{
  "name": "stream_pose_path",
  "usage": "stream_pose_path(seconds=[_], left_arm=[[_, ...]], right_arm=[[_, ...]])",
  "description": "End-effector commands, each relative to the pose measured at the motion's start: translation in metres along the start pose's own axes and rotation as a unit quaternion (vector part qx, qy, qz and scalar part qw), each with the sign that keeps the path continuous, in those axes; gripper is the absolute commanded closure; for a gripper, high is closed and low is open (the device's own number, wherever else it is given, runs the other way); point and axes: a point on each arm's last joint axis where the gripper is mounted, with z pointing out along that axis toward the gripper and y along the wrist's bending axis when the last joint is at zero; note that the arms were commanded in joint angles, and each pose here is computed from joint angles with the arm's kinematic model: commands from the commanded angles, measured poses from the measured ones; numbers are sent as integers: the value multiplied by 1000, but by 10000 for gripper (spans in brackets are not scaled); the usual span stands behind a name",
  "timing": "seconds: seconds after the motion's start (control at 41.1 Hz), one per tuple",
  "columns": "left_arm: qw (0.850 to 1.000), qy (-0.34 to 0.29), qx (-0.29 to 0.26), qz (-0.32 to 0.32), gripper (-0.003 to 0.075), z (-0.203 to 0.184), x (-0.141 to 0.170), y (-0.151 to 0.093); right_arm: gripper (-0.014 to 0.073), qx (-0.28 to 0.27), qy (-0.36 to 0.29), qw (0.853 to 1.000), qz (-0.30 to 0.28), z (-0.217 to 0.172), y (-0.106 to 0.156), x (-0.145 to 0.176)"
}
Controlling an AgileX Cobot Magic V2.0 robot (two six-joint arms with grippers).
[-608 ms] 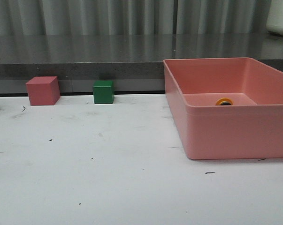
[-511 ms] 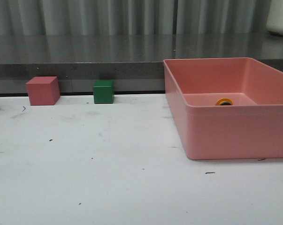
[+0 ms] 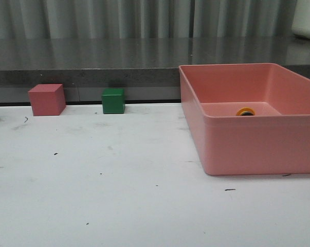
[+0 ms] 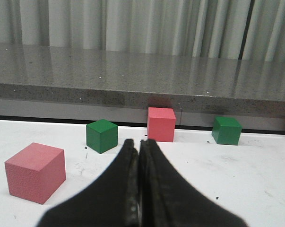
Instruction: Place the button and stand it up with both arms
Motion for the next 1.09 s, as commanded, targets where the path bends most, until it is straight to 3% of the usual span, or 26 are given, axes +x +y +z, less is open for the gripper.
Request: stream_pose_path(seconds=[0.0,0.195,0.267,0.462,0.559,0.851,1.07], left_arm=[[999,-49,6,-6,740,-2,-4,-1],[997,-77,7,-6,740,-2,-9,-1],[993,-116,10,-6,740,-4,-18,-1],[981,-195,15,-6,740,-17,-70,-4],[981,-196,15,-6,740,-25,-105,-6],[996,-86,8,-6,740,-15,-180,-11],[1000,0,5,-13,740,16,-183,-11]], right_arm=[[662,2,-54,999,-10,-2,0,-10],[662,2,-71,997,-9,-2,0,-13],[662,1,-80,997,-9,-3,0,-21],[662,0,-92,996,-9,-11,3,-70],[662,0,-84,996,-10,-12,4,-99],[662,0,-34,999,-10,8,7,-168],[662,3,74,997,-9,40,7,-162]])
